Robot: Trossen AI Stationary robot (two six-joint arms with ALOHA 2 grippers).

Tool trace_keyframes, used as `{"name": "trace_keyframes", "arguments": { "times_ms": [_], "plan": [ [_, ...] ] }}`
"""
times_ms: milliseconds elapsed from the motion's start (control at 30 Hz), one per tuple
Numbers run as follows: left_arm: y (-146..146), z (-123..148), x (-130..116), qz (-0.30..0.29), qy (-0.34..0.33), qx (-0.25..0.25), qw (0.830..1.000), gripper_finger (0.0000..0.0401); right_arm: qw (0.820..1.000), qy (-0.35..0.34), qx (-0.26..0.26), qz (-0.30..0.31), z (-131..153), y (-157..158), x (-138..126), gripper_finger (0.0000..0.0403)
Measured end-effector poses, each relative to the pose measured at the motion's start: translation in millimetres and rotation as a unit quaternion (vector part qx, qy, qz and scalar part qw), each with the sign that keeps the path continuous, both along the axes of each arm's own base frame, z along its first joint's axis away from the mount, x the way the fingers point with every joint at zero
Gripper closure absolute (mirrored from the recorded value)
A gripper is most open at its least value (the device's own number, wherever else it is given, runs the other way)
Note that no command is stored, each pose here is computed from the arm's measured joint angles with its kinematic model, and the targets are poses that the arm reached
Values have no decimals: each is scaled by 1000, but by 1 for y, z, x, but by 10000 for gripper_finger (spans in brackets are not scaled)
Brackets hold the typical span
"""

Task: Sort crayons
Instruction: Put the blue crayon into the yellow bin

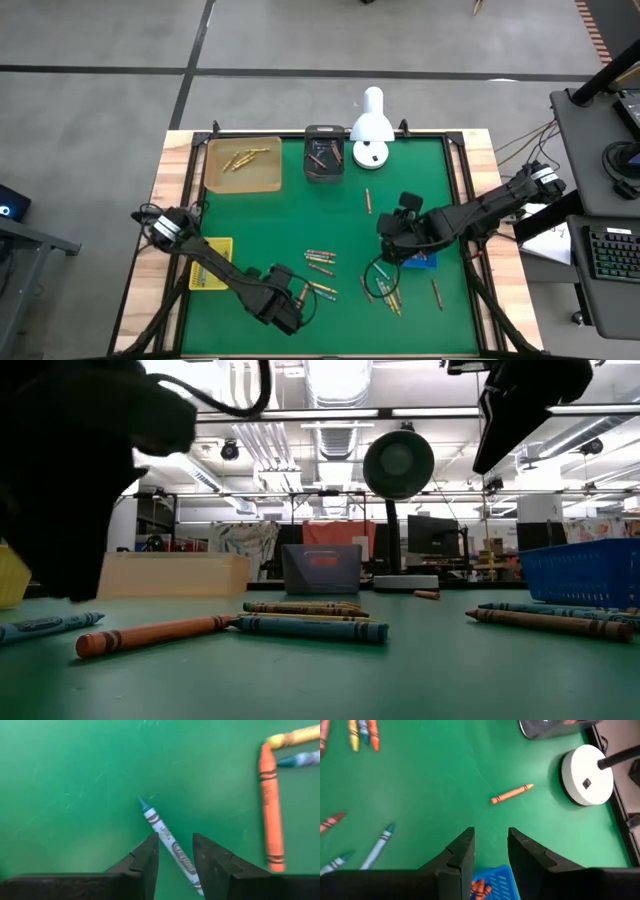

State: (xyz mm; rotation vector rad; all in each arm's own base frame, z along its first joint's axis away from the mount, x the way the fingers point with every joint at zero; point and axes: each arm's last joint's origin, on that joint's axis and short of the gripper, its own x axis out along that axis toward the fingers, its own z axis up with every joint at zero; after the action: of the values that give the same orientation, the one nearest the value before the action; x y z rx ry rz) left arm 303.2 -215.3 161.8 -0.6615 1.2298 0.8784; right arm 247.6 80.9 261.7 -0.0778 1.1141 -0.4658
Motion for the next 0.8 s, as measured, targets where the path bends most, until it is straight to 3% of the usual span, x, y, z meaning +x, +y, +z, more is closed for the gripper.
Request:
{"name": "trace_keyframes", "arguments": {
  "times_ms": [200,467,800],
  "plan": [
    [-2,-10,-1,-3,12,10,1000,282,1000,-16,7,9,1,6,1,296],
    [-1,-21,-2,-10,20,30,999,294,1000,-23,9,13,1,8,2,296],
    [0,-21,-3,-29,23,41,998,394,999,-32,13,13,-1,10,5,296]
  ]
}}
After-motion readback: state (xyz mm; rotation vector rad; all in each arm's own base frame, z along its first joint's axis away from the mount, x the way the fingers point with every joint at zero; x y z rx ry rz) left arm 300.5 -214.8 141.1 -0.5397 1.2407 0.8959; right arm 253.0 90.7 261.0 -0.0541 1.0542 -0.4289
